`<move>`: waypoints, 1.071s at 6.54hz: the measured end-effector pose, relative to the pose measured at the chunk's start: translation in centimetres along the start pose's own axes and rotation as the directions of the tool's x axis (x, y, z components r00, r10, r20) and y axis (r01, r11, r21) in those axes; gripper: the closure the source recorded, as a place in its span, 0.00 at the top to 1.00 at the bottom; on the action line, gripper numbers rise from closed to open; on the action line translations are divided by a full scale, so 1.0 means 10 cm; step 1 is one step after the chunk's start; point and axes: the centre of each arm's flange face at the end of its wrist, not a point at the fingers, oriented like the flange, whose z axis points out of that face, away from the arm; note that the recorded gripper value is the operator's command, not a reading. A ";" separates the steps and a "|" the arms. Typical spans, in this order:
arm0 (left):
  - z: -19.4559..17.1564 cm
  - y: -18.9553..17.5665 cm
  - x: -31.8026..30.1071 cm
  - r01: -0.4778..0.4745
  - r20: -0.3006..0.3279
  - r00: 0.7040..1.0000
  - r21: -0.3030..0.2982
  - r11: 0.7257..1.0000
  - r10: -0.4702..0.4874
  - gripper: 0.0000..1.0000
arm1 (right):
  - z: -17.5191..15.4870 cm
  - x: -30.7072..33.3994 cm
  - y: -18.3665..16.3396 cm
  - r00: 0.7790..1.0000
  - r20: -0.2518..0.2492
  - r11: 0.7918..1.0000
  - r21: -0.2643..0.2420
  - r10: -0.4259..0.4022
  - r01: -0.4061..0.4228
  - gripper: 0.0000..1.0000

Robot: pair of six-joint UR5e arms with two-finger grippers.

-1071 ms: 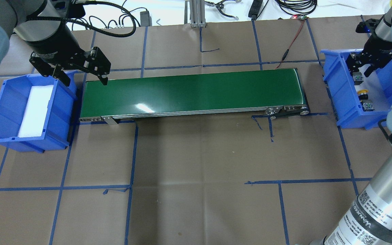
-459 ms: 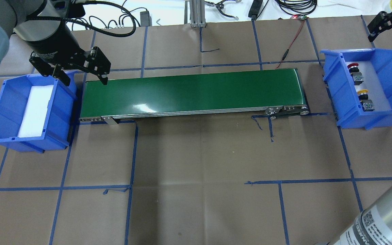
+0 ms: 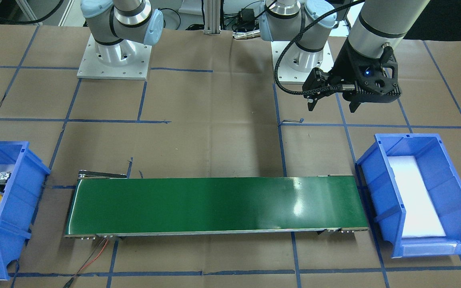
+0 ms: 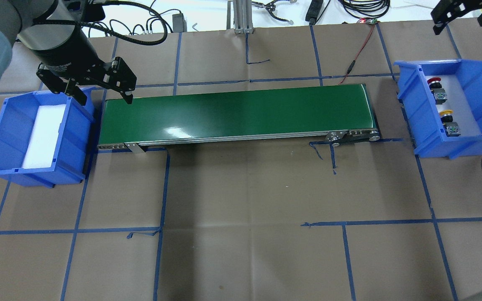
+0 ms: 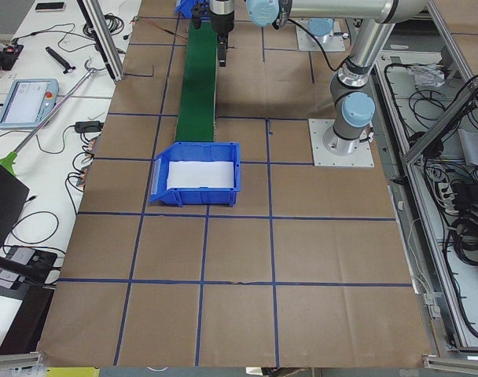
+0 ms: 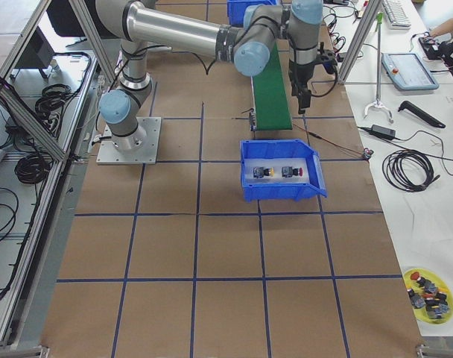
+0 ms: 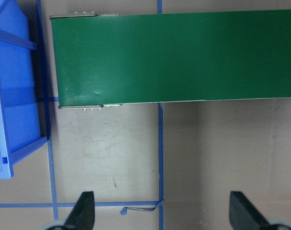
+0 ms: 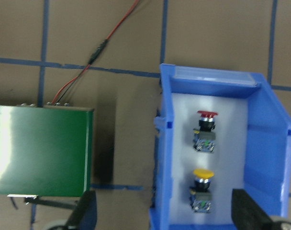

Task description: Transport two buttons from left to right

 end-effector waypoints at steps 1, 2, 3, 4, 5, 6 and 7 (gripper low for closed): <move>0.00 0.00 0.00 0.000 0.000 1.000 0.000 1.000 0.000 1.00 | -0.21 -0.65 0.31 0.999 0.024 0.999 -0.016 0.031 -0.030 1.00; 0.00 0.00 0.00 0.000 0.000 1.000 0.000 1.000 0.000 1.00 | -0.36 -1.20 0.59 0.998 0.051 0.998 -0.051 0.026 -0.024 1.00; 0.00 0.00 0.00 0.000 0.000 1.000 0.000 1.000 0.000 1.00 | -0.49 -1.57 0.83 0.996 0.086 0.996 -0.092 0.018 -0.010 1.00; 0.00 0.00 0.00 0.000 0.000 1.000 0.000 1.000 0.000 1.00 | -0.59 -1.78 1.01 0.991 0.125 0.992 -0.124 0.052 -0.037 1.00; 0.00 0.00 0.00 0.000 0.000 1.000 0.000 1.000 0.000 1.00 | -0.62 -1.89 1.13 0.984 0.151 0.986 -0.149 0.093 -0.070 1.00; 0.00 0.00 0.00 0.000 0.000 1.000 0.000 1.000 0.000 1.00 | -0.60 -1.97 1.23 0.982 0.158 0.984 -0.163 0.100 -0.074 1.00; 0.00 0.00 0.00 0.000 0.000 1.000 0.001 1.000 0.000 1.00 | -0.61 -1.99 1.33 0.982 0.160 0.984 -0.162 0.100 -0.074 1.00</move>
